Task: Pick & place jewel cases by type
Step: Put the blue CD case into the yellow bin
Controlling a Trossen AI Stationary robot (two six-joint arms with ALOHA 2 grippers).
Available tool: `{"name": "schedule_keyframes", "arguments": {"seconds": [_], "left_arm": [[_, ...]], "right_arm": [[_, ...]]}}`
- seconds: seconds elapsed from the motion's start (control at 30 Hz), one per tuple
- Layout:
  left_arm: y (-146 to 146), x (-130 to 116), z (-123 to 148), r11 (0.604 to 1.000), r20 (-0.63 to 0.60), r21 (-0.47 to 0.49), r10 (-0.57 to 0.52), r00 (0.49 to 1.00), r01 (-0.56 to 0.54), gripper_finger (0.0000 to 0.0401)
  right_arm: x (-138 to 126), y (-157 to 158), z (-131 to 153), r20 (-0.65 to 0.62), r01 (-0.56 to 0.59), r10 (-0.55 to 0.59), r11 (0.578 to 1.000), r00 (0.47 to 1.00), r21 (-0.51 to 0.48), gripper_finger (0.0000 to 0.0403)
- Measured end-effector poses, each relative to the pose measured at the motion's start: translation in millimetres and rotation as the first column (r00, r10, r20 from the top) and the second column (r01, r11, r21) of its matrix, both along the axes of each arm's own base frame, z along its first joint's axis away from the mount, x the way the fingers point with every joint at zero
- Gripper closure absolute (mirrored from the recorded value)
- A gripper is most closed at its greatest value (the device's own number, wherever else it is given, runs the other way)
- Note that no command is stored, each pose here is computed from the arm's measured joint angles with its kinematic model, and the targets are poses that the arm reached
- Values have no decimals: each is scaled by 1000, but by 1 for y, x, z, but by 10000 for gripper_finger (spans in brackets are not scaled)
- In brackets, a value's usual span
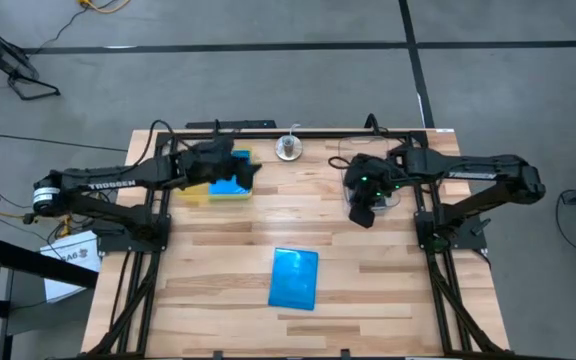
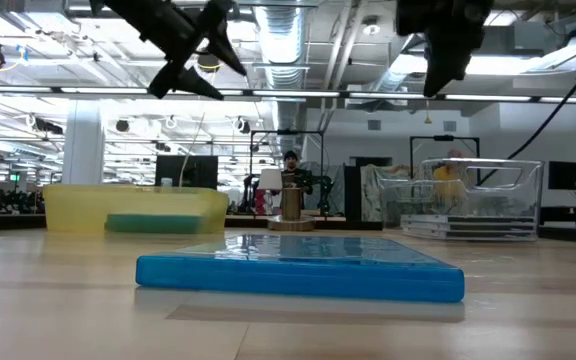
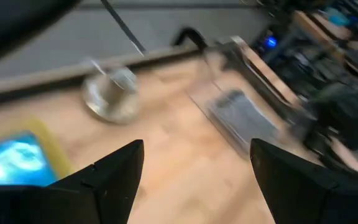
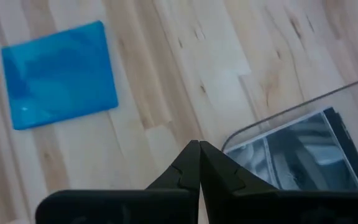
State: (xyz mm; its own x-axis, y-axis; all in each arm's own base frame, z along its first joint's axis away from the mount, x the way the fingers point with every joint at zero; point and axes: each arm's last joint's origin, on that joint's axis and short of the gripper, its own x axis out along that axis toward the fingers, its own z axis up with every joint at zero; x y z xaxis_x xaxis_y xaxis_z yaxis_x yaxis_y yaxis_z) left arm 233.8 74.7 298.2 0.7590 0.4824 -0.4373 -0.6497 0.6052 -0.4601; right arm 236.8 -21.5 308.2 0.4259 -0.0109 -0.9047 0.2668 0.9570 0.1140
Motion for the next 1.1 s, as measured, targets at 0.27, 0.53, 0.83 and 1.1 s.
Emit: {"name": "schedule_keyframes", "arguments": {"seconds": [0.27, 0.53, 0.83, 1.1], "left_arm": [[-50, 14, -20, 919, 8, -369, -143, 990, 136, 115], [-95, 30, -55, 820, -137, -542, -306, 942, 187, 115], [-124, 37, -110, 786, -370, -573, -502, 782, 233, 115], [-145, 49, -132, 737, -274, -573, -584, 764, 357, 115]], "right_arm": [[-8, 18, 1, -1, 3, -3, 999, 1000, 36, 403], [-3, 61, -36, -31, 213, -211, 951, 977, 222, 403], [11, 110, -51, -111, 419, -411, 813, 905, 405, 403], [21, 156, -81, -270, 473, -389, 751, 881, 461, 403]]}}
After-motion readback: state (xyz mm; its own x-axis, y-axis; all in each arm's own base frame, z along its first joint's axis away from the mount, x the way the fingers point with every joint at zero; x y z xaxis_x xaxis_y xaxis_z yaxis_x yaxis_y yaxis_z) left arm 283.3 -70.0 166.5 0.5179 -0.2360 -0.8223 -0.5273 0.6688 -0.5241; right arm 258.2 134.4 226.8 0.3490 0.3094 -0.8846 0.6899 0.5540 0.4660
